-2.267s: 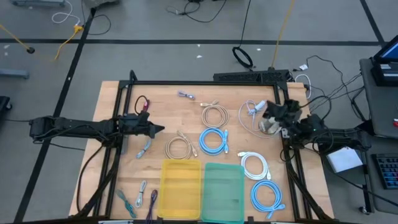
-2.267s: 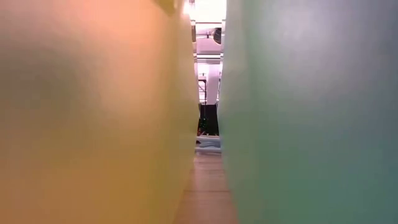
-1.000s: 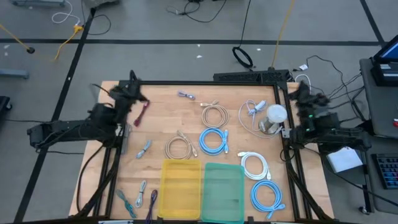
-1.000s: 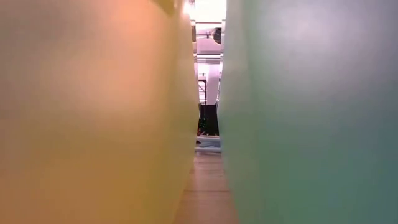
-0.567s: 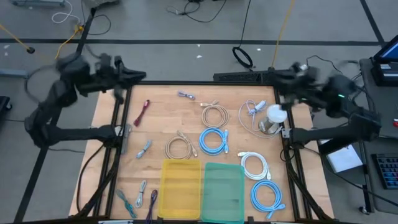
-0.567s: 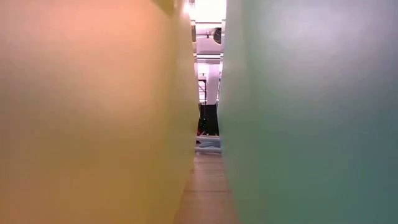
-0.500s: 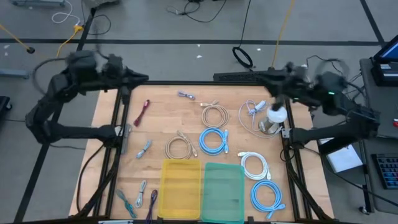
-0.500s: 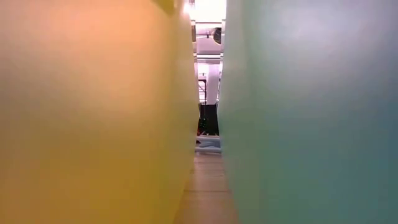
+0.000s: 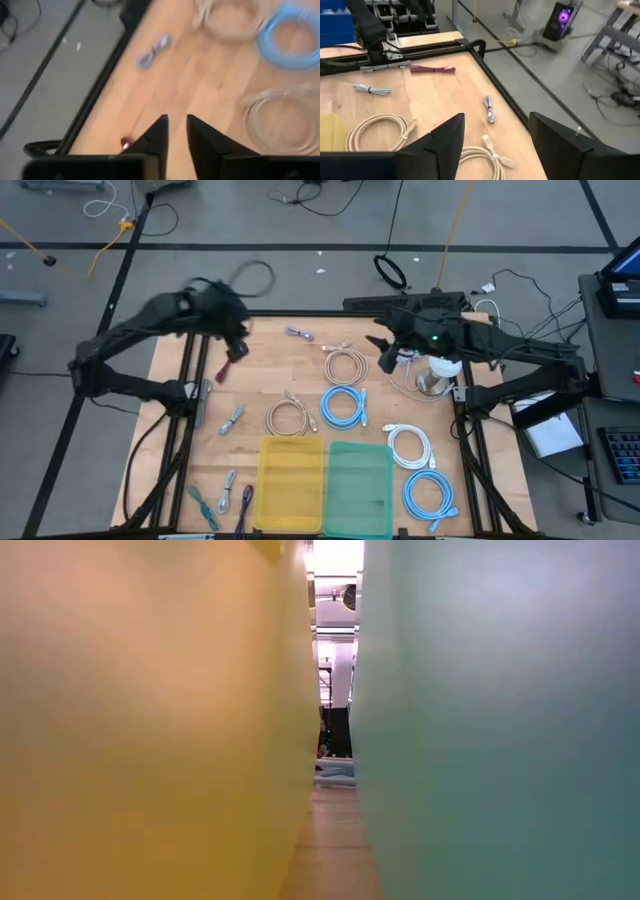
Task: Pick & Place USB Port
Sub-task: Put the small gray charger cable into the green bin
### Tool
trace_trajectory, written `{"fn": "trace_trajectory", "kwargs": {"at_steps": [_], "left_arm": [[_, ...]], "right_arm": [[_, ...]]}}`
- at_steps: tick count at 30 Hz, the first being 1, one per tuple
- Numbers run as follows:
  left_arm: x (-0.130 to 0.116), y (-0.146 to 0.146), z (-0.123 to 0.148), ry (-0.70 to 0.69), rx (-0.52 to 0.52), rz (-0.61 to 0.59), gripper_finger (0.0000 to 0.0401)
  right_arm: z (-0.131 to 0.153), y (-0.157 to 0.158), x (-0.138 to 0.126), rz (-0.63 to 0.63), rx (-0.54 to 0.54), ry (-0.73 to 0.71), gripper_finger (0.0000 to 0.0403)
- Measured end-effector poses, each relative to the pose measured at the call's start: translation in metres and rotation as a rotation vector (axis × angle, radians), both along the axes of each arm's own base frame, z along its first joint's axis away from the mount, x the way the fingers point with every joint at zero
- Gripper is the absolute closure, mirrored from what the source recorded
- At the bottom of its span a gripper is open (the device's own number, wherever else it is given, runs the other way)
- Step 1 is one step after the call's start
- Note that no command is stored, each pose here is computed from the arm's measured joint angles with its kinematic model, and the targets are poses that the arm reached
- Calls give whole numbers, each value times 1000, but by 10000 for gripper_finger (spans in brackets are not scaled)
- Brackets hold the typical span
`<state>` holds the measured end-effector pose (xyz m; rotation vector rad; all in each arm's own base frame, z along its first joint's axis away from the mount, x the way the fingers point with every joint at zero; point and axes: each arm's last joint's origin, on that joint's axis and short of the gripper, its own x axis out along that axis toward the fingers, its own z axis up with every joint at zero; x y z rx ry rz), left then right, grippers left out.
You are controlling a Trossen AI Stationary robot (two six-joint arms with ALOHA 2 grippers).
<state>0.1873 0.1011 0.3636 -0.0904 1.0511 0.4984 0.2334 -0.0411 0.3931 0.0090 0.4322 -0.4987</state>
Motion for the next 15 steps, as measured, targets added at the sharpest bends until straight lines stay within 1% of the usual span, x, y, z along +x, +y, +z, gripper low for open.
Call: {"fn": "trace_trajectory", "kwargs": {"at_steps": [2, 5, 8, 12, 15], "left_arm": [[17, 10, -19, 102, 35, -37, 286], [43, 24, -41, 211, 118, -127, 244], [73, 37, -63, 262, 185, -240, 214], [107, 47, -94, 291, 229, -440, 194], [127, 55, -122, 336, 254, -528, 190]], "right_arm": [[-1, 0, 2, -12, 31, -11, 179], [-1, 2, 2, 24, 93, -33, 177], [1, 5, -1, 73, 154, -55, 179], [5, 14, -8, 133, 206, -85, 185], [7, 22, -10, 170, 213, -92, 187]]}}
